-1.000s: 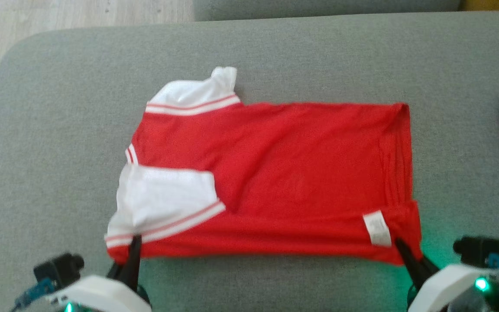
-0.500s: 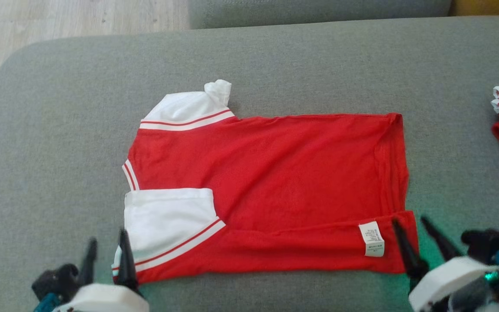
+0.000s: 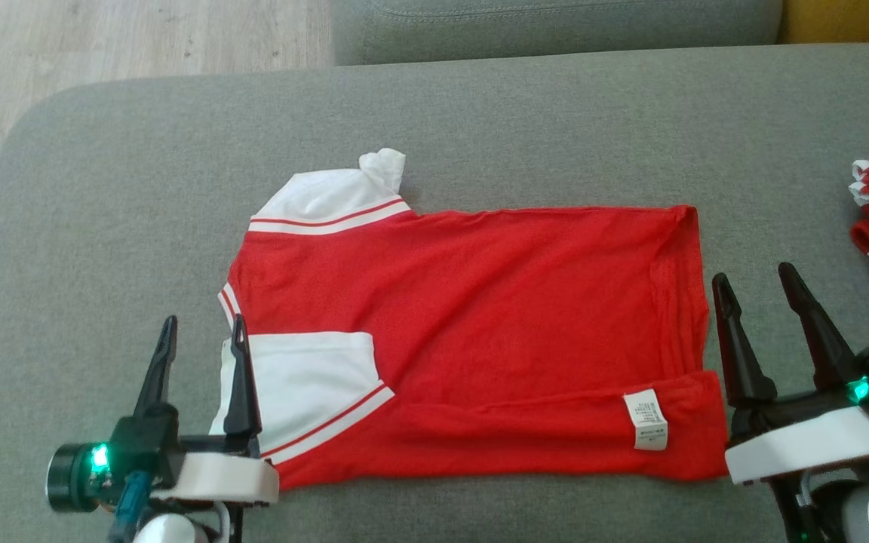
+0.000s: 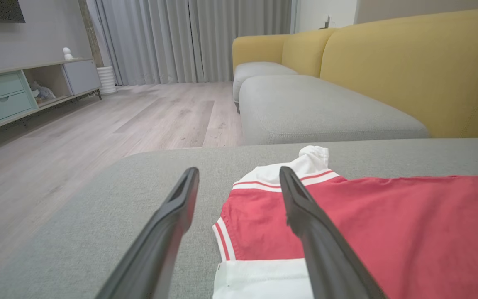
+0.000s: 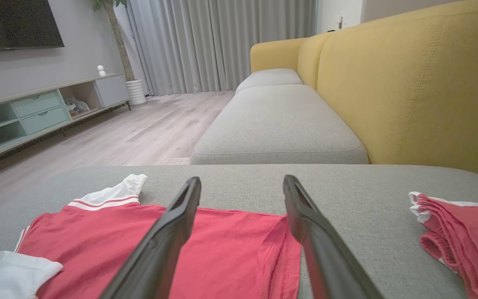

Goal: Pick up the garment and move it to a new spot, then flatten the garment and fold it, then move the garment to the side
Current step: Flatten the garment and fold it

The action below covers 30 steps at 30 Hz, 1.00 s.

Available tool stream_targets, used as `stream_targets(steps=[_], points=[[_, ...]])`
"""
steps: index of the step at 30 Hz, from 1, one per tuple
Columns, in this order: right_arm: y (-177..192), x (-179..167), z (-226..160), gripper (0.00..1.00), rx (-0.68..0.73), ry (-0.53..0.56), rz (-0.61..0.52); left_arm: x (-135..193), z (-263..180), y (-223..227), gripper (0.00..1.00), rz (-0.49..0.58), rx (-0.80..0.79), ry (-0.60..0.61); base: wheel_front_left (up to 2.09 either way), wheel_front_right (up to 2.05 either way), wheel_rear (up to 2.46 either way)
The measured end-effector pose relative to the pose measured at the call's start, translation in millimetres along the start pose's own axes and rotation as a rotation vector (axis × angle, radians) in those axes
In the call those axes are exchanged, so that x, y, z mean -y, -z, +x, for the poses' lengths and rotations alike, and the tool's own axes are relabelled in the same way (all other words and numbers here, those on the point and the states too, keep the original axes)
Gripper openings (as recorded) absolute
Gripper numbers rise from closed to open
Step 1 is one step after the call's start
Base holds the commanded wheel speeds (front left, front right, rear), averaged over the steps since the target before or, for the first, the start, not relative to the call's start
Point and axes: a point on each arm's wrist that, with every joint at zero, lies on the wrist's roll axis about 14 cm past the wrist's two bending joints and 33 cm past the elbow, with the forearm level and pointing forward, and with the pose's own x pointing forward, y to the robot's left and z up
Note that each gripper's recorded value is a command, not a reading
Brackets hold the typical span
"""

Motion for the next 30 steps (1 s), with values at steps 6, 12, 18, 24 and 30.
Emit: stream_targets(steps=[6, 12, 18, 24, 30], points=[[-2, 1, -1, 1.0, 0.004, 0.007, 0.006, 0, 1, 4, 1.0, 0.008, -0.029, 0.005, 0.0, 0.0, 0.0], [2, 3, 1, 1.0, -0.01, 0.014, 0.013, 0, 3, 9, 1.0, 0.002, -0.057, 0.007, 0.0, 0.0, 0.0], [15, 7, 9, 1.0, -0.049, 0.021, 0.027, 16, 32, 6, 1.0, 0.014, -0.078, 0.096, 0.0, 0.0, 0.0], [24, 12, 31, 1.0, -0.067, 0.017, 0.042, 48, 106, -34, 1.0, 0.018, -0.005, 0.215, 0.0, 0.0, 0.0], [44, 22, 55, 1.0, -0.105, 0.018, 0.051, 64, 171, -2, 1.0, 0.039, -0.18, 0.298, 0.0, 0.0, 0.0]])
